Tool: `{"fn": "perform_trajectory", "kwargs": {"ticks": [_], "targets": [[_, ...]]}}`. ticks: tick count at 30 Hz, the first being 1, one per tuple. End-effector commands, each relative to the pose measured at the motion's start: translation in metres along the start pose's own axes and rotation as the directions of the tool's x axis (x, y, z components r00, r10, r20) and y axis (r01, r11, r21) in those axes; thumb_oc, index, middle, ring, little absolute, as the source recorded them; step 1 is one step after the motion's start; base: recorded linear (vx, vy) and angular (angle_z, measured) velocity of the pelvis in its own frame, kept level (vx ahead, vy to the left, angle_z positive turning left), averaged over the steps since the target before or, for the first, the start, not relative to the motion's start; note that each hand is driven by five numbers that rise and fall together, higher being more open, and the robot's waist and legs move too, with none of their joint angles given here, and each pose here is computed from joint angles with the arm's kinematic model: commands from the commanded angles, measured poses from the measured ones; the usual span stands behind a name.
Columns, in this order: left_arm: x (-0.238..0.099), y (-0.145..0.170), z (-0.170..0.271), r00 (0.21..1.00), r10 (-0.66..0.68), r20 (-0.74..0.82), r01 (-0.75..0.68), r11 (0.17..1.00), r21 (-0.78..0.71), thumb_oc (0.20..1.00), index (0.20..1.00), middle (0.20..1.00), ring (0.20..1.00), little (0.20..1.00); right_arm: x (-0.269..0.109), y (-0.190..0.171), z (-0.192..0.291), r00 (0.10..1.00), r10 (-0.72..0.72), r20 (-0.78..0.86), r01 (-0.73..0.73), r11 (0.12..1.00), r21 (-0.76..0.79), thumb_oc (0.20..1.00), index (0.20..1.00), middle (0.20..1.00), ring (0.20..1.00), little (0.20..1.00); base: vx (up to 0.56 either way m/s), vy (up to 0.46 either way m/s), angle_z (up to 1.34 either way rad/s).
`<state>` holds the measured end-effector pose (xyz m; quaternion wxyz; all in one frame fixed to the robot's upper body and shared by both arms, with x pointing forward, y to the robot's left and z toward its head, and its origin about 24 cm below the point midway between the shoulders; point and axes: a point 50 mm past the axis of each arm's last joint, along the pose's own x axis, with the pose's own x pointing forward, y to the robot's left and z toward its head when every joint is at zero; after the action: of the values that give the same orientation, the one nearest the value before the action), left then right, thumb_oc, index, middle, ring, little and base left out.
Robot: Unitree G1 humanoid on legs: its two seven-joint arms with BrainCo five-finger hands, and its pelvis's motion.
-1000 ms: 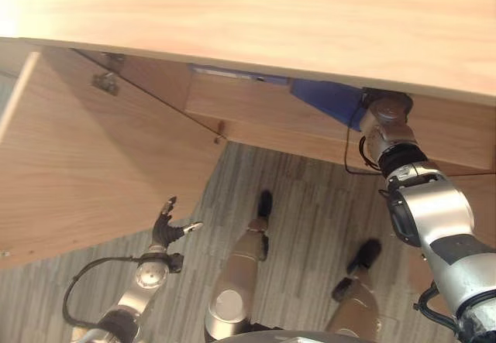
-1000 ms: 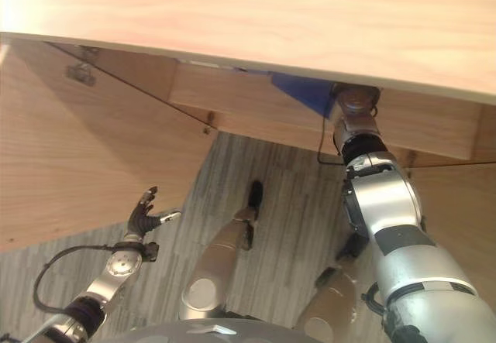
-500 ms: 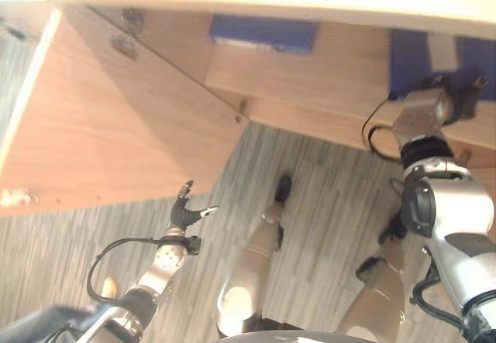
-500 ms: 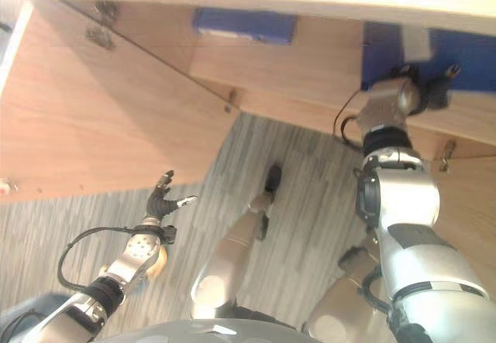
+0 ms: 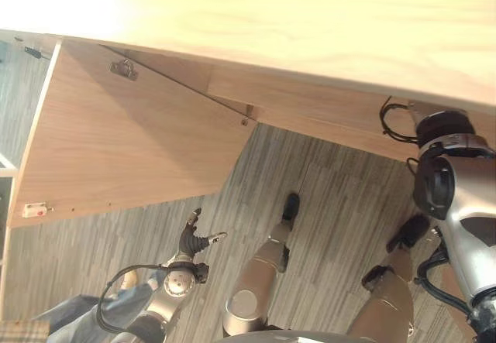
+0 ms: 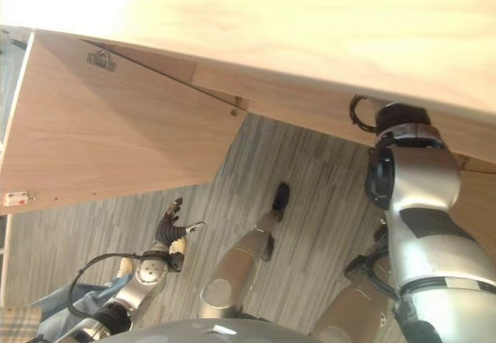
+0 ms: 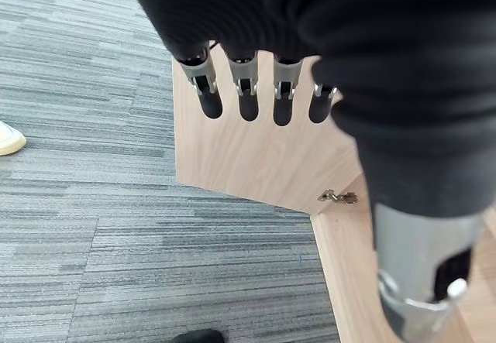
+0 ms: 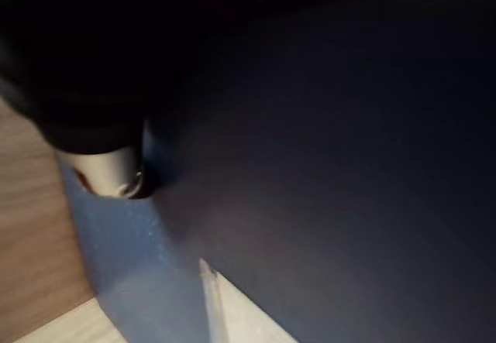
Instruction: Put the empty folder in the office cabinet
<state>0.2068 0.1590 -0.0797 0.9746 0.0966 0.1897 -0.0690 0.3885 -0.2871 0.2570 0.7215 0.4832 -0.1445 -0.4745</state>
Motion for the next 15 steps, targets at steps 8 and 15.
{"fn": "perform_trajectory", "kwargs": {"ticks": [8, 15], "targets": [[0.0, 0.022, 0.001, 1.0, 0.008, 0.003, -0.009, 0.997, 0.07, 1.0, 1.0, 1.0, 1.0, 1.0, 0.001, 0.035, 0.048, 0.971, 0.187, 0.152, -0.177, 0.981, -0.077, 0.2, 0.2, 0.2, 0.2, 0.2, 0.06, -0.023, -0.02], [-0.001, 0.024, 0.005, 1.0, 0.019, 0.023, -0.02, 0.998, 0.054, 1.0, 1.0, 1.0, 1.0, 1.0, -0.001, 0.044, 0.059, 0.954, 0.233, 0.187, -0.21, 0.968, -0.137, 0.2, 0.2, 0.2, 0.2, 0.2, 0.02, -0.001, -0.05]]}}
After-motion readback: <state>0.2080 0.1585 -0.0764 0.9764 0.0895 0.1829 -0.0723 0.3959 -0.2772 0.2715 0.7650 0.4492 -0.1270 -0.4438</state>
